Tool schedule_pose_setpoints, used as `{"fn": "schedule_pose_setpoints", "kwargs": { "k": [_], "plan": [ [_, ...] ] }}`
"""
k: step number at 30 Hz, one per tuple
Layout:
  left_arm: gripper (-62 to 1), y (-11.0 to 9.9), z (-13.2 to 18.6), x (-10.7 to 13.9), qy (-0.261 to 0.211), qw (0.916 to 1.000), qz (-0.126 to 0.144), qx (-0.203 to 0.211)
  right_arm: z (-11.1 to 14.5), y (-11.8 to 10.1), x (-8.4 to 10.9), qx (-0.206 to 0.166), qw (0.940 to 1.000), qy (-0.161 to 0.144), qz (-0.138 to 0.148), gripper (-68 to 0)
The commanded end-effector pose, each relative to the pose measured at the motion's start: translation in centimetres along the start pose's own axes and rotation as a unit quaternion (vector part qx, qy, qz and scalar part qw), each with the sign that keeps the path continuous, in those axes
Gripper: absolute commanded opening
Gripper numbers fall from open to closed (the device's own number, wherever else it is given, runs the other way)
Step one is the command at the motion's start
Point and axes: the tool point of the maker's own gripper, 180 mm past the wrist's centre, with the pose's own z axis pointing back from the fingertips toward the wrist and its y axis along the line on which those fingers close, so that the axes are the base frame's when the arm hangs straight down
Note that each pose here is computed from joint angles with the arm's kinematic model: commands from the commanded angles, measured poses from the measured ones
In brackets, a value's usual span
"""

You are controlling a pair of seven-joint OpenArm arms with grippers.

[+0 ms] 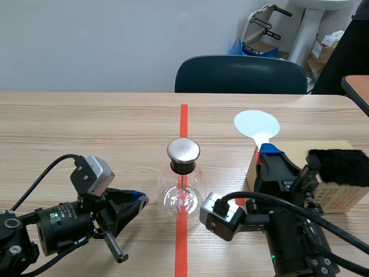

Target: Do the electroscope experiment

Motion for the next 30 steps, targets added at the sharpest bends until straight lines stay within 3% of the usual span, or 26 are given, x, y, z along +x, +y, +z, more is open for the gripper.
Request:
{"fn": "schedule_pose_setpoints", "kwargs": {
  "k": [1,7,12,21,30],
  "plan": [
    [-57.3,0.1,-0.2,1.3,-0.022,0.9998,-0.001,0.001,-0.6,-1.8,-0.6,-0.041,0.999,0.01,-0.01,-66.0],
    [-57.3,0.1,-0.2,1.3,-0.022,0.9997,-0.001,0.001,-0.5,-1.7,-1.1,-0.041,0.9988,0.023,-0.011,-66.0],
    [-57.3,0.1,-0.2,1.3,-0.022,0.9997,-0.001,0.002,-0.6,-1.8,-0.5,-0.041,0.9991,0.008,-0.01,-66.0],
    [-57.3,0.1,-0.2,1.3,-0.022,0.9997,-0.001,0.002,-0.3,-1.8,2.7,-0.042,0.9958,-0.081,-0.006,-66.0],
    [-57.3,0.1,-0.2,1.3,-0.022,0.9997,-0.001,0.002,0.8,-1.6,6.6,-0.038,0.9805,-0.193,-0.001,-66.0]
  ]
}}
